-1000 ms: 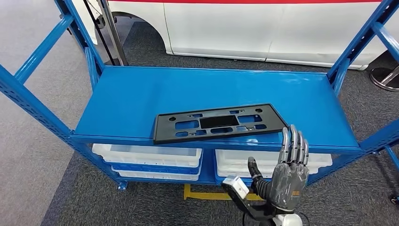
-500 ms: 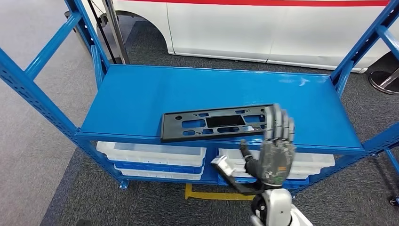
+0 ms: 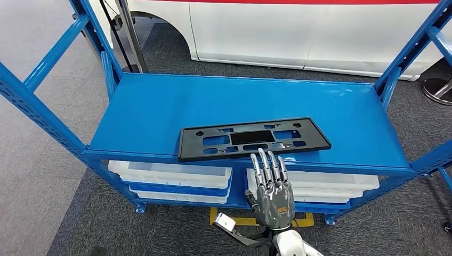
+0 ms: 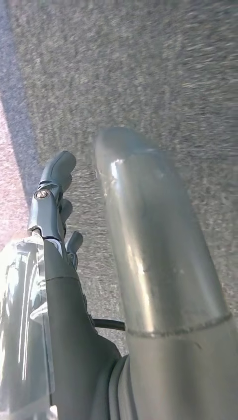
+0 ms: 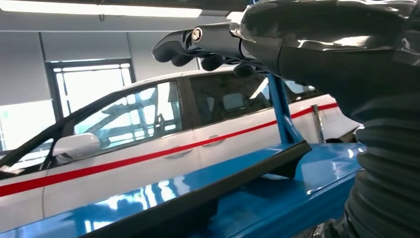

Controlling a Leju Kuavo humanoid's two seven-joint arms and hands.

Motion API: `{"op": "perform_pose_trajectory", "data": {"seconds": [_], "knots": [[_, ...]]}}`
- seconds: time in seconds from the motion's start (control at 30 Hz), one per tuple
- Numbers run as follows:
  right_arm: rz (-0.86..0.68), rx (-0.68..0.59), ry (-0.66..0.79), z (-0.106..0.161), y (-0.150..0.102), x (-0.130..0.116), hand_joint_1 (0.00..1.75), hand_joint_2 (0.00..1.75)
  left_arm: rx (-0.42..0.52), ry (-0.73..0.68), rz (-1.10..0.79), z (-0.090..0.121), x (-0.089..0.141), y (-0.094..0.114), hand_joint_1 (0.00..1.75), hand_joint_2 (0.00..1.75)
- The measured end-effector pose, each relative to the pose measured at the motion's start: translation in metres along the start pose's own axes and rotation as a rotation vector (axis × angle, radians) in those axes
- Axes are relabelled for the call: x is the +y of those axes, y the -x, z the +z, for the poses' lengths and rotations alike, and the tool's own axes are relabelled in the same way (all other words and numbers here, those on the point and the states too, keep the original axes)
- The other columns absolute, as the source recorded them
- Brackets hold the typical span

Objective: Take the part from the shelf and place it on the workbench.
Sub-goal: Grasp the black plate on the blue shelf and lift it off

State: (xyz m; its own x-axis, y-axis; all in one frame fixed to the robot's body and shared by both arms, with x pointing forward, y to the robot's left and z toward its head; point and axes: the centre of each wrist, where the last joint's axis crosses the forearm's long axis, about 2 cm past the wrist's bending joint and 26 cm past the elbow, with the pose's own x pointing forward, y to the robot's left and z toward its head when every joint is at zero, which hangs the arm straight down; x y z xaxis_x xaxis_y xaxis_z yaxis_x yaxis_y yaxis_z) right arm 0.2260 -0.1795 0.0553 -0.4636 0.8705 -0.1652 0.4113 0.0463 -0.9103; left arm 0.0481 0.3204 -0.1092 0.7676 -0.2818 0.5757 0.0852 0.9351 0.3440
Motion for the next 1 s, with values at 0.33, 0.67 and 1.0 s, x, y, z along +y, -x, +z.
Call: {"op": "perform_pose_trajectory", "data": {"seconds": [0.33,0.67,1.0], "knots": [[-0.089,0.032,-0.022,-0.005,-0.015,0.000,0.00,1.75,0.011,0.029,0.024,0.002,-0.003,0.002,0.00,0.00],[-0.111,0.059,-0.023,-0.007,-0.017,0.000,0.00,1.75,0.026,0.037,0.017,0.003,-0.004,0.003,0.00,0.00],[-0.122,0.076,-0.027,-0.014,-0.016,0.002,0.00,1.75,0.035,0.049,0.008,0.003,-0.008,0.000,0.00,0.00]]}}
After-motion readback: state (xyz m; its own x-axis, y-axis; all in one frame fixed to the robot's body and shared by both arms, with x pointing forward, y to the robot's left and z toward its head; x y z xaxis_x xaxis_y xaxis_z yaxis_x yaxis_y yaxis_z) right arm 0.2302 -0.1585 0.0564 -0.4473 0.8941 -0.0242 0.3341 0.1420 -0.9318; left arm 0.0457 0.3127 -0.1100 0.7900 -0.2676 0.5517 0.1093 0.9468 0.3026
